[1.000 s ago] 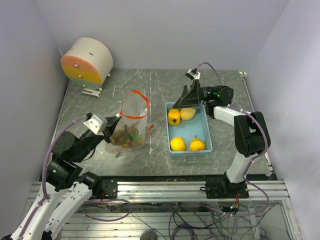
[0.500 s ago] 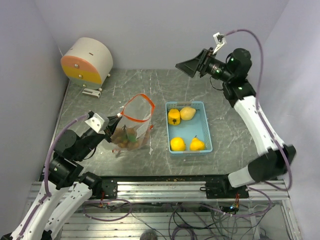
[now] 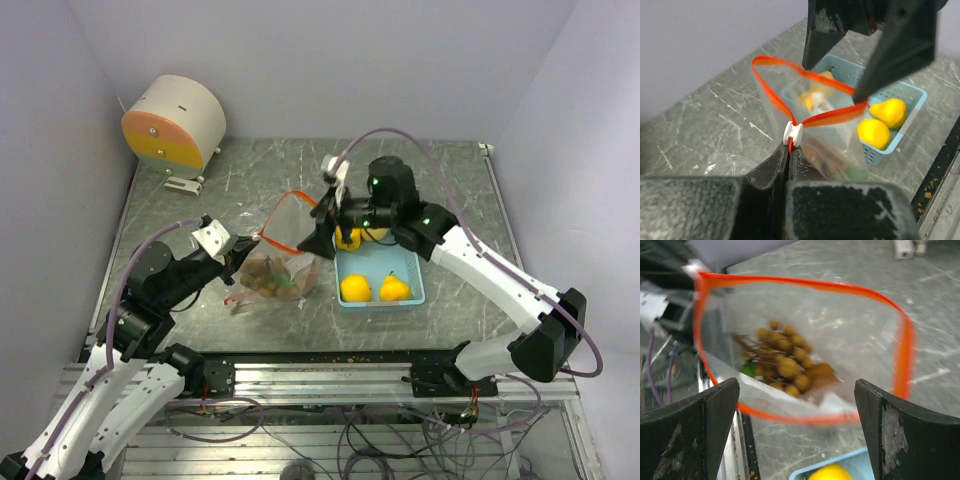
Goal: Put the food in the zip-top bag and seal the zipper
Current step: Zip the zipper food storage bag at the center of the board.
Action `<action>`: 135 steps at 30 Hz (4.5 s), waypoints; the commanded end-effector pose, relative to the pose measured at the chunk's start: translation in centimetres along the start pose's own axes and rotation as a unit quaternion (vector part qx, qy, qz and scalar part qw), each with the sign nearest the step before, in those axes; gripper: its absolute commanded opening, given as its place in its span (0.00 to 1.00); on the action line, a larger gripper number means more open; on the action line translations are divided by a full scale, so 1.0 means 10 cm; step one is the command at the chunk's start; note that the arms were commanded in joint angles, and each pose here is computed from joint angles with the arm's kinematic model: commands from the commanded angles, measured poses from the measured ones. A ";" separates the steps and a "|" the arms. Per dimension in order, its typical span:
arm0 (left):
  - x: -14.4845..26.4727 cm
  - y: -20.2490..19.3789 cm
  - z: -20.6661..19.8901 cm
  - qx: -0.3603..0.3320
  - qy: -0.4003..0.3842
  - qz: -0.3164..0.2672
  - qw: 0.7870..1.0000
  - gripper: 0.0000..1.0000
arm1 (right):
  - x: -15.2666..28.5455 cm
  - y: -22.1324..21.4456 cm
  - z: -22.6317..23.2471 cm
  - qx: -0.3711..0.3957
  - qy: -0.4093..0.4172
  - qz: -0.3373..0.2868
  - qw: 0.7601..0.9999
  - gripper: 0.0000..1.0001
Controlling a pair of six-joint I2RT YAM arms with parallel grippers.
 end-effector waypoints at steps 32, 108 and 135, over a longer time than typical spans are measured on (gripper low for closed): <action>0.07 -0.02 -0.10 -0.004 -0.062 0.020 0.998 0.07 | -0.34 0.25 0.76 0.228 0.250 -0.070 0.938 0.71; 0.29 0.09 0.08 0.004 0.087 0.029 0.996 0.07 | -0.41 -0.26 -0.38 0.131 0.061 0.057 0.988 0.00; 0.34 0.20 0.28 0.026 0.210 0.023 0.977 0.07 | 0.05 -0.18 -1.13 0.019 -0.140 -0.031 0.989 0.24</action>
Point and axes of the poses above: each gripper's point midway between its finger pads, its own x axis back along the fingers, its own z axis along the line the jaws close on, y = z × x, the point moved 10 cm from there along x, back along the fingers, and after that the axes turned 15 degrees about -x, right-handed, at the moved point
